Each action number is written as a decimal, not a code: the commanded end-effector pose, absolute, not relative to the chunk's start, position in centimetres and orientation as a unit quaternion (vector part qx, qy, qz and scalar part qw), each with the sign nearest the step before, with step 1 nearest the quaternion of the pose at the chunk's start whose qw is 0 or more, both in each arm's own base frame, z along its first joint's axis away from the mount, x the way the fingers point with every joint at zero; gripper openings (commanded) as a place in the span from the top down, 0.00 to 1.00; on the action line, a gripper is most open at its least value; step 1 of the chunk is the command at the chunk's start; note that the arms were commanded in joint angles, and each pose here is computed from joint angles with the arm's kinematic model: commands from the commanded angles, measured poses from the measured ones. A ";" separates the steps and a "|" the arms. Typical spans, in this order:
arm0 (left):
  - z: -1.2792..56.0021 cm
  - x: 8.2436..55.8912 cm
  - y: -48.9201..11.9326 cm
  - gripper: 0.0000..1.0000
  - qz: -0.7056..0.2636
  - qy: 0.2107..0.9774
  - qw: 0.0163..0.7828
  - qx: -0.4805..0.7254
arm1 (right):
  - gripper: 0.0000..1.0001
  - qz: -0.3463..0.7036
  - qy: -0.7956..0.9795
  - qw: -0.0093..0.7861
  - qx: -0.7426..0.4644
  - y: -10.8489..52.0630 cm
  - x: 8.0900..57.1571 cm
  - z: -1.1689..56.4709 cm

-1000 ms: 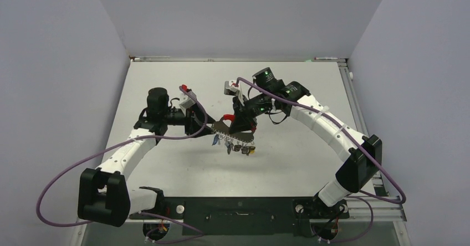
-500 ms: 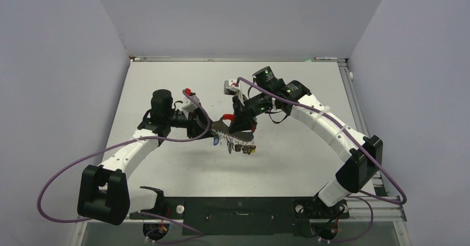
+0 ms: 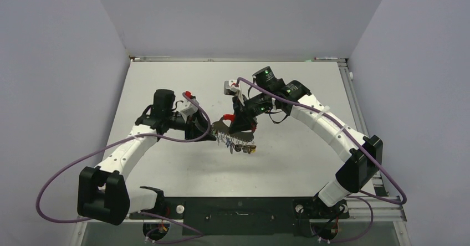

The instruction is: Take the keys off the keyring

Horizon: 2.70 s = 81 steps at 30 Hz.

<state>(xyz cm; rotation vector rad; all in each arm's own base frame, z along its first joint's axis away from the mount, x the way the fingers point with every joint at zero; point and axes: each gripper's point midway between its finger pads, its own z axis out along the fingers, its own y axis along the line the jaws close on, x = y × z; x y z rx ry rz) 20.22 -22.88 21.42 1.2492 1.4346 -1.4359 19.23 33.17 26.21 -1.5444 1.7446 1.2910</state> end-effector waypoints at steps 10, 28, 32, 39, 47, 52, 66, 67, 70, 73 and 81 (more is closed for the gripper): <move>22.2 19.9 -22.0 1.00 -0.545 0.563 0.377 0.494 | 0.95 0.486 0.583 0.287 -0.584 33.0 18.2 30.5; 23.9 20.2 -22.2 0.41 -0.570 0.552 0.379 0.476 | 0.95 0.486 0.555 0.277 -0.616 33.3 17.5 30.6; 23.7 20.0 -22.2 0.43 -0.574 0.547 0.377 0.478 | 0.95 0.481 0.545 0.274 -0.630 33.3 16.9 30.6; 24.0 19.2 -22.1 0.48 -0.585 0.533 0.373 0.484 | 0.95 0.478 0.542 0.273 -0.635 33.6 16.6 30.6; 24.3 18.4 -22.1 0.48 -0.596 0.517 0.369 0.491 | 0.95 0.476 0.536 0.270 -0.643 33.8 16.1 30.6; 24.2 18.0 -22.3 0.52 -0.595 0.514 0.367 0.496 | 0.95 0.479 0.532 0.268 -0.645 34.0 15.9 30.7; 24.7 16.9 -22.9 0.65 -0.601 0.500 0.357 0.511 | 0.95 0.480 0.527 0.262 -0.650 34.2 15.3 30.6; 24.7 16.9 -22.8 0.68 -0.601 0.499 0.358 0.511 | 0.95 0.479 0.527 0.264 -0.651 34.1 15.3 30.7; 24.7 16.7 -22.6 0.76 -0.599 0.497 0.362 0.513 | 0.95 0.479 0.527 0.266 -0.649 34.0 15.4 30.8; 24.8 16.3 -22.5 0.83 -0.599 0.497 0.362 0.512 | 0.95 0.479 0.532 0.269 -0.645 33.8 15.8 30.8; 25.2 16.0 -22.1 1.00 -0.593 0.502 0.365 0.513 | 0.95 0.478 0.554 0.285 -0.620 33.2 17.4 31.1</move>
